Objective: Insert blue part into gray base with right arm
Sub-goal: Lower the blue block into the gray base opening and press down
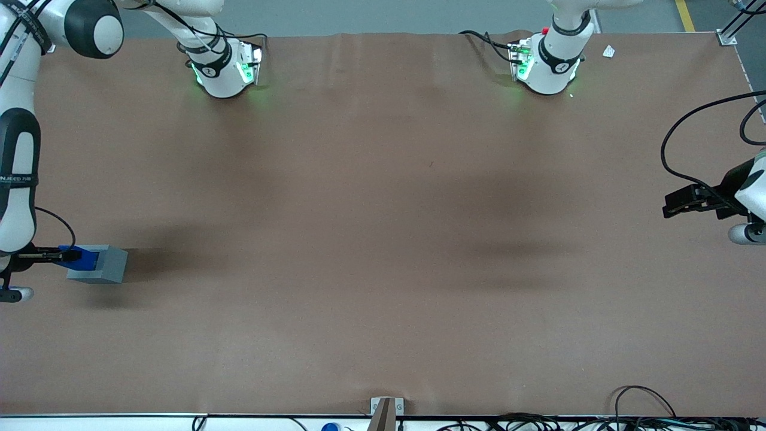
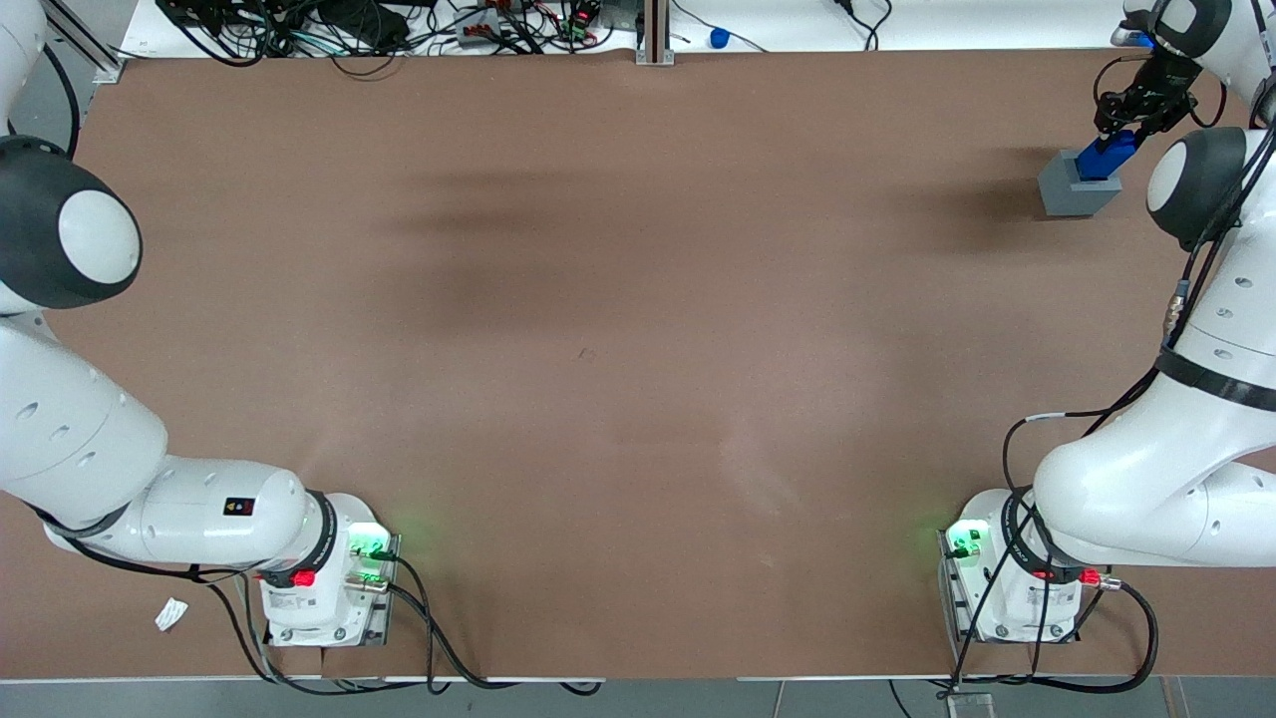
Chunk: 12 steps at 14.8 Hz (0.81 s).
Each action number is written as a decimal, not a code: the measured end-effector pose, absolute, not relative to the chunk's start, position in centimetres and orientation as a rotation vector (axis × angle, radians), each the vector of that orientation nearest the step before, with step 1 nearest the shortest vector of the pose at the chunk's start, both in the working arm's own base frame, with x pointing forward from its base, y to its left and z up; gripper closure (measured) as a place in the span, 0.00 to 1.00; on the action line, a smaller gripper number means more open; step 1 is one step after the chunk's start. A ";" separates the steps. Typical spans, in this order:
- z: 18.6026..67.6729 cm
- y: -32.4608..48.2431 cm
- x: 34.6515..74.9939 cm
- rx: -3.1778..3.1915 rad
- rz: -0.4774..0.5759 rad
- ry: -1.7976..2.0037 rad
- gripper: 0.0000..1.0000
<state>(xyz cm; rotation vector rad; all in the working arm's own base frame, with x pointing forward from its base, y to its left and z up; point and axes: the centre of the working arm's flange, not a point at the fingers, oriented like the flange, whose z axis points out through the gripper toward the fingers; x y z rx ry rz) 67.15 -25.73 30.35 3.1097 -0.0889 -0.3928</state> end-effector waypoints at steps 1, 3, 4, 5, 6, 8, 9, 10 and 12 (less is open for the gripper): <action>30.3 -25.7 67.2 3.110 -0.392 -0.085 0.49; 30.2 -25.6 67.4 3.110 -0.390 -0.081 0.49; 30.3 -25.6 67.4 3.110 -0.390 -0.079 0.49; 30.3 -25.6 67.4 3.109 -0.390 -0.075 0.49; 30.2 -25.6 67.4 3.109 -0.392 -0.060 0.49; 30.0 -25.6 67.4 3.109 -0.399 -0.014 0.49; 30.1 -25.6 67.4 3.108 -0.400 -0.005 0.49; 30.1 -25.6 67.4 3.108 -0.401 0.001 0.49; 30.0 -25.7 67.3 3.108 -0.406 0.007 0.49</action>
